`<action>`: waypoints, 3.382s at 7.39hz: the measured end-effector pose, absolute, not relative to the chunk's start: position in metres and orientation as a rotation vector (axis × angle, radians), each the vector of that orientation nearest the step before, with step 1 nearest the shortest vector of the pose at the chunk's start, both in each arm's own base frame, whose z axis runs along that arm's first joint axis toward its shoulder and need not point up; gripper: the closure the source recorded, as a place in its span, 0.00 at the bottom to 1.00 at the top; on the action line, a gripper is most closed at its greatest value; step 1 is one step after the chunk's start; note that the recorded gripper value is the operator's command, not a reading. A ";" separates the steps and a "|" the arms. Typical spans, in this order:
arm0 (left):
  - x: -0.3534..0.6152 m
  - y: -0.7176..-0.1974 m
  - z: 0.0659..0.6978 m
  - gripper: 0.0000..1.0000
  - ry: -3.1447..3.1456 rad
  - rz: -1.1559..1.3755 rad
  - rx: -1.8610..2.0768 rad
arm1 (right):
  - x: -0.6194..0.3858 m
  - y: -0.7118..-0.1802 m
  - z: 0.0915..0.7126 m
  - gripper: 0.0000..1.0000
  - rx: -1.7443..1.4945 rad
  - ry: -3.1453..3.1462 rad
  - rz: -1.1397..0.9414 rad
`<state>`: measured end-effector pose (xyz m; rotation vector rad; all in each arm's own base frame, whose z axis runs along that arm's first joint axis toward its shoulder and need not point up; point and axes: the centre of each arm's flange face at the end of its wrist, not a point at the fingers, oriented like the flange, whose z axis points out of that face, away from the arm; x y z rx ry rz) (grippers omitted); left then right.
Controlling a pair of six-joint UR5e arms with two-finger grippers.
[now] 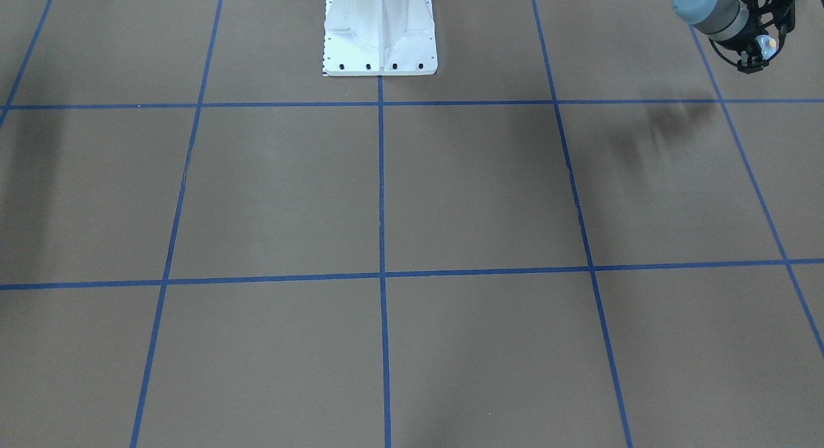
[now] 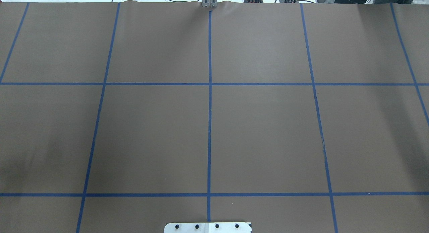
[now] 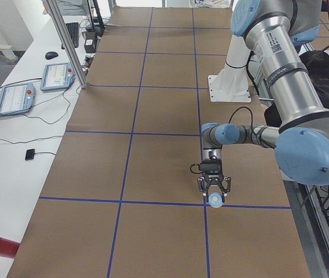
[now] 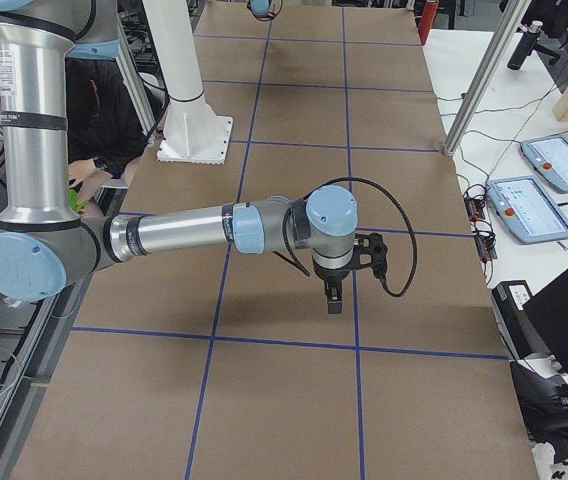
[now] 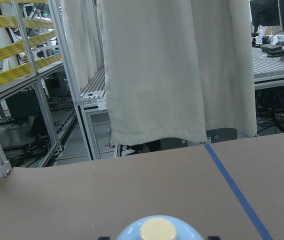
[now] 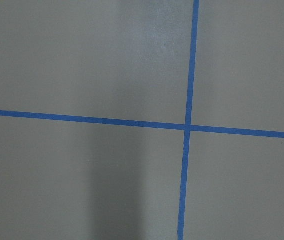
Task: Place and press bell with both arms
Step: 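Carry the bell with the left arm toward the table centre, then lower the bell onto the table centre and open the left gripper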
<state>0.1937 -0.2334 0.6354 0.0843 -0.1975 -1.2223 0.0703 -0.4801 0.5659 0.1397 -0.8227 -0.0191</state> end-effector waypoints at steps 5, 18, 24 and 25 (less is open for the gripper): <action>0.289 -0.440 0.451 1.00 0.114 -0.901 0.370 | 0.069 -0.478 0.572 0.01 0.126 -0.822 -0.017; 0.604 -0.492 0.226 1.00 0.892 -0.147 0.917 | 0.040 -0.480 0.550 0.01 0.139 -0.860 -0.082; 0.643 -0.490 0.233 1.00 0.906 -0.090 0.900 | 0.039 -0.482 0.550 0.01 0.140 -0.858 -0.084; 0.647 -0.490 0.233 1.00 0.913 -0.091 0.903 | 0.039 -0.482 0.549 0.01 0.141 -0.858 -0.084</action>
